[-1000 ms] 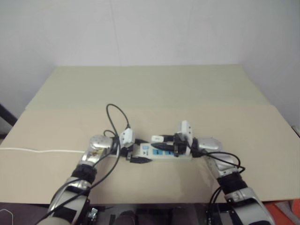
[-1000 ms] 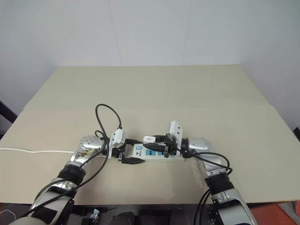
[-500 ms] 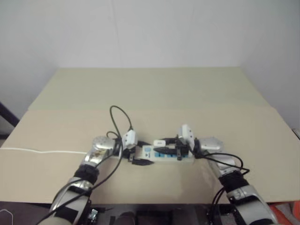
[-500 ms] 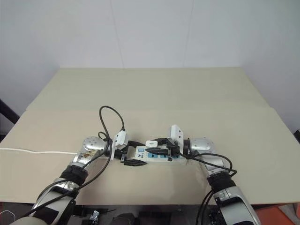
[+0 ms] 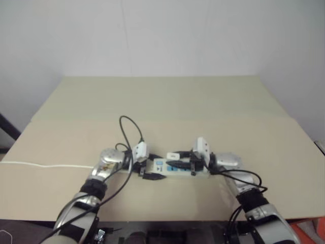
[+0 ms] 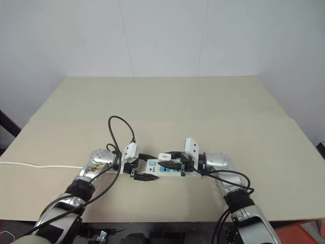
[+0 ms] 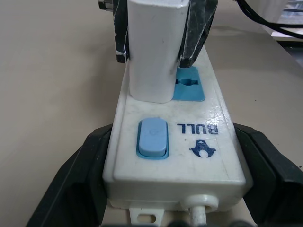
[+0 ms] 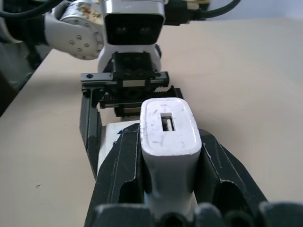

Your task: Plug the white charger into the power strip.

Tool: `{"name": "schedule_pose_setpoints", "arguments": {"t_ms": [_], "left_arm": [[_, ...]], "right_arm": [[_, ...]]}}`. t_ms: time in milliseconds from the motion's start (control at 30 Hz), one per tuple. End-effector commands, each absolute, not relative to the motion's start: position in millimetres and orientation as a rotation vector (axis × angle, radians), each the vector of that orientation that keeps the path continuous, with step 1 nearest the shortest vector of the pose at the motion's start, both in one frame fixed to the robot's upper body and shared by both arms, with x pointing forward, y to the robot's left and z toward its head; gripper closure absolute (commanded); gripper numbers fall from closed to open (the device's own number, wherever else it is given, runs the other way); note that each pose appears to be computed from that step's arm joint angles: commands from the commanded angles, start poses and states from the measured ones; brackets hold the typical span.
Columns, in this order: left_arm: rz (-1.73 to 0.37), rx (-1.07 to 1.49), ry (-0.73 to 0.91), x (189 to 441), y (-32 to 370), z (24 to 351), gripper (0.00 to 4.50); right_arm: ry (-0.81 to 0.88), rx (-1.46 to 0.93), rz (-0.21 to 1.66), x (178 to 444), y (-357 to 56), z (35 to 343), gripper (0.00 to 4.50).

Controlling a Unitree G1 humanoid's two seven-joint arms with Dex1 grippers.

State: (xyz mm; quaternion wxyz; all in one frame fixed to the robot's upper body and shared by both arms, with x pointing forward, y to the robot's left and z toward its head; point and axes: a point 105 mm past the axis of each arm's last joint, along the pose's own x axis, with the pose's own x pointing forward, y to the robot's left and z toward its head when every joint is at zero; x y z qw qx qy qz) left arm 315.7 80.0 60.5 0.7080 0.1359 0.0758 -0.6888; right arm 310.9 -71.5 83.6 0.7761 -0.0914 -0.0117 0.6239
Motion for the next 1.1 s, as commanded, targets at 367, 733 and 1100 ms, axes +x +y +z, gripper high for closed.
{"name": "schedule_pose_setpoints", "arguments": {"t_ms": [367, 733, 1100], "left_arm": [[-1.531, 0.356, 0.191, 314, 93, 59, 1.18], [-1.531, 0.351, 0.189, 312, 93, 58, 1.18], [-1.532, 0.354, 0.186, 313, 93, 59, 1.18]], "right_arm": [[0.347, -0.215, 1.368, 292, -102, 12, 3.38], [0.393, -0.194, 1.424, 288, -102, 11, 3.38], [0.405, -0.192, 1.451, 289, -96, 14, 0.66]]}}
